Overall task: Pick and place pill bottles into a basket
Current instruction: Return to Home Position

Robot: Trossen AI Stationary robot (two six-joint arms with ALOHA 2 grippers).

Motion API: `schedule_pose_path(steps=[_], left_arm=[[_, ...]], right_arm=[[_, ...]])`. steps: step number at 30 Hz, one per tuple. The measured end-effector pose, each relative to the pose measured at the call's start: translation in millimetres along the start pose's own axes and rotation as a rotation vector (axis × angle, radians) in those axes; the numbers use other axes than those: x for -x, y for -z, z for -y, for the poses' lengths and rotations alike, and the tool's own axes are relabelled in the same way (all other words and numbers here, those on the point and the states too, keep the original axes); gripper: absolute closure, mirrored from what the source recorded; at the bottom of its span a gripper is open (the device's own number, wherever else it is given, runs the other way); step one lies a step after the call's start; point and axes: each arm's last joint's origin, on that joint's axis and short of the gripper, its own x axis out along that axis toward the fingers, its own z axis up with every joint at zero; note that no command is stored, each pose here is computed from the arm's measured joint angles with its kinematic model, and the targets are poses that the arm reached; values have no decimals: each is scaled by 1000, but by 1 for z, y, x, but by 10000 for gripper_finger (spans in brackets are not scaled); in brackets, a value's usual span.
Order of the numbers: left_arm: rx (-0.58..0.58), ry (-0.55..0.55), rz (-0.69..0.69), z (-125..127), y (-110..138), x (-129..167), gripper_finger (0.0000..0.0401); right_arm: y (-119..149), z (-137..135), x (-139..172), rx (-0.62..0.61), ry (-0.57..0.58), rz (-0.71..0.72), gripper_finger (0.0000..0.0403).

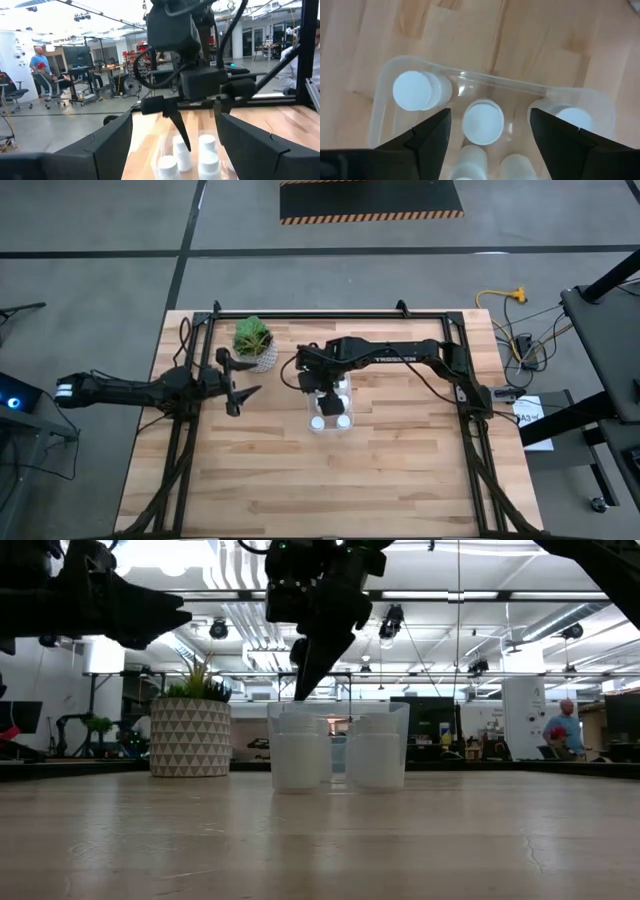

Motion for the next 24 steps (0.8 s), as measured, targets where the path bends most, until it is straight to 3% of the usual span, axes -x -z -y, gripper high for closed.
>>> schedule_pose_path(steps=[4, 10, 17, 20, 24], left_arm=[[6, -3, 22, -1, 1, 3, 125], [5, 13, 31, -1, -1, 10, 125], [18, 9, 64, -4, -4, 21, 125], [21, 7, 84, -5, -6, 25, 125], [15, 12, 55, -4, -3, 24, 125]], right_arm=[[4, -2, -3, -20, -75, 3, 150], [6, -9, 9, 49, -189, 76, 153], [14, -17, 38, 44, -125, 297, 146], [28, -22, 50, 41, -84, 426, 144], [56, -29, 65, 12, 55, 612, 148]])
